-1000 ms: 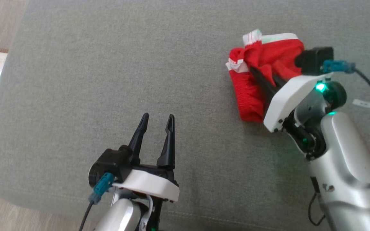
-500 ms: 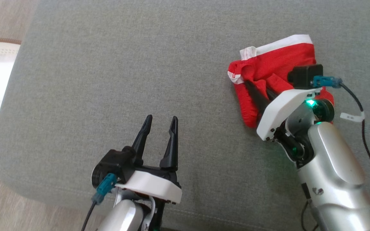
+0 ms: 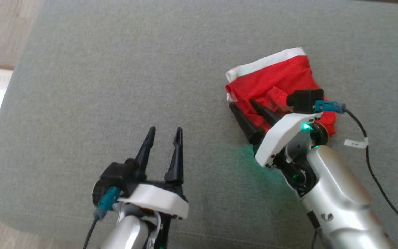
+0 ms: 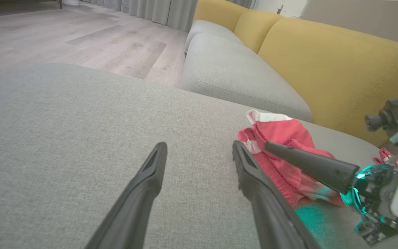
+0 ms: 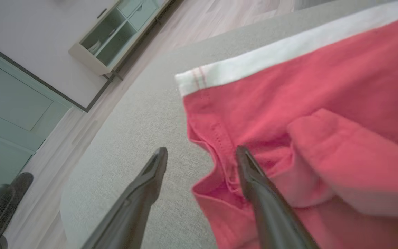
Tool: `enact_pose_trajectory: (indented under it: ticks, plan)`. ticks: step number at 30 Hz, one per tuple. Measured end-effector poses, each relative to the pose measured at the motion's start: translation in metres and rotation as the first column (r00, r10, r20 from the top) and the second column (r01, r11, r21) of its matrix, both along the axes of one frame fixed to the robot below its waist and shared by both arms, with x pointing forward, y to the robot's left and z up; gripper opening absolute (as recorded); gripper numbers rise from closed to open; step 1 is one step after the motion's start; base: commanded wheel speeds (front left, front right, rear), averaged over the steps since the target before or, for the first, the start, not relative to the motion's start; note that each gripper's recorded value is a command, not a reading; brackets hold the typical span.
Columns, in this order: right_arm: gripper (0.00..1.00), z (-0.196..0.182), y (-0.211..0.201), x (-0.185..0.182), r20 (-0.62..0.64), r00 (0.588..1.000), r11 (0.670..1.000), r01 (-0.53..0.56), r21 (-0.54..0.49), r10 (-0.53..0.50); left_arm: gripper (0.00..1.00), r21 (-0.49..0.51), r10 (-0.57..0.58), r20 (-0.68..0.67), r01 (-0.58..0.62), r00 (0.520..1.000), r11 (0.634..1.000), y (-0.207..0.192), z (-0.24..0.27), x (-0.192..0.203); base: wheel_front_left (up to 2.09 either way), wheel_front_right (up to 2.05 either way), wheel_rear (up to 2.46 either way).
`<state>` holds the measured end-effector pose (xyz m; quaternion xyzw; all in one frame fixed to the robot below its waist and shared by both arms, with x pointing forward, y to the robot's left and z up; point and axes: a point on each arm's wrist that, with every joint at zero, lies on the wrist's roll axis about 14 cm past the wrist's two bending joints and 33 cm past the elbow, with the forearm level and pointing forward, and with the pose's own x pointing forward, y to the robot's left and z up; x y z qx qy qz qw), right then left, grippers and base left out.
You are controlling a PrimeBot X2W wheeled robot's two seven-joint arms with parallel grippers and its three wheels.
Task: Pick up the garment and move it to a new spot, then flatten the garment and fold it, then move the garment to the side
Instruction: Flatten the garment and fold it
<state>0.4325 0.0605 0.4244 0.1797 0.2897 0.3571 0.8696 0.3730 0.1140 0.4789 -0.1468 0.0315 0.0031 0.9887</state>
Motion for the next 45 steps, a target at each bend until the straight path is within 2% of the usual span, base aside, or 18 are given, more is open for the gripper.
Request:
enact_pose_trajectory:
  ticks: [7, 11, 17, 22, 28, 38, 39, 40, 42, 45]
  plan:
    - [1.0, 0.022, -0.022, -0.008, 0.083, 0.993, 0.996, 0.085, 0.037, -0.087, 1.0, 0.0, -0.009, -0.008, 0.009, 1.0, 1.0, -0.002, -0.003, -0.015, 0.0, 0.0, 0.0]
    - [1.0, 0.038, -0.048, -0.009, 0.154, 0.973, 0.985, 0.163, 0.054, -0.169, 1.0, 0.003, -0.01, 0.01, 0.009, 1.0, 1.0, -0.002, 0.002, -0.019, 0.0, 0.0, 0.0]
    - [1.0, 0.055, -0.117, -0.007, 0.33, 0.894, 0.948, 0.319, 0.002, -0.302, 1.0, 0.018, -0.027, 0.03, 0.026, 0.999, 0.999, -0.004, 0.007, -0.028, 0.0, 0.0, 0.0]
    - [1.0, 0.049, -0.164, -0.024, 0.394, 0.837, 0.903, 0.428, -0.044, -0.378, 1.0, 0.044, -0.033, 0.039, 0.031, 0.999, 0.999, -0.002, 0.007, -0.038, 0.0, 0.0, 0.0]
    - [1.0, 0.041, -0.198, -0.048, 0.465, 0.796, 0.862, 0.491, -0.121, -0.388, 1.0, 0.077, -0.026, 0.033, 0.023, 0.999, 0.997, 0.007, 0.002, -0.054, 0.0, 0.0, 0.0]
    - [1.0, 0.045, -0.196, -0.047, 0.484, 0.788, 0.864, 0.489, -0.116, -0.381, 1.0, 0.086, 0.007, 0.035, -0.01, 0.999, 0.996, 0.02, 0.001, -0.06, 0.0, 0.0, 0.0]
    - [0.92, 0.045, -0.195, -0.046, 0.485, 0.789, 0.867, 0.485, -0.117, -0.376, 1.0, 0.089, 0.01, 0.032, -0.013, 0.999, 0.996, 0.021, 0.0, -0.06, 0.0, 0.0, 0.0]
    - [0.49, 0.045, -0.193, -0.043, 0.483, 0.796, 0.871, 0.476, -0.125, -0.365, 1.0, 0.09, 0.008, 0.029, -0.01, 1.0, 0.996, 0.022, -0.001, -0.06, 0.0, 0.0, 0.0]
    - [0.0, 0.048, -0.188, -0.034, 0.488, 0.804, 0.881, 0.454, -0.134, -0.34, 1.0, 0.098, 0.004, 0.022, -0.006, 1.0, 0.995, 0.023, -0.004, -0.06, 0.0, 0.0, 0.0]
    - [0.0, 0.059, -0.182, -0.009, 0.517, 0.811, 0.895, 0.411, -0.171, -0.274, 1.0, 0.108, -0.005, 0.005, 0.004, 1.0, 0.994, 0.024, -0.009, -0.056, 0.0, 0.0, 0.0]
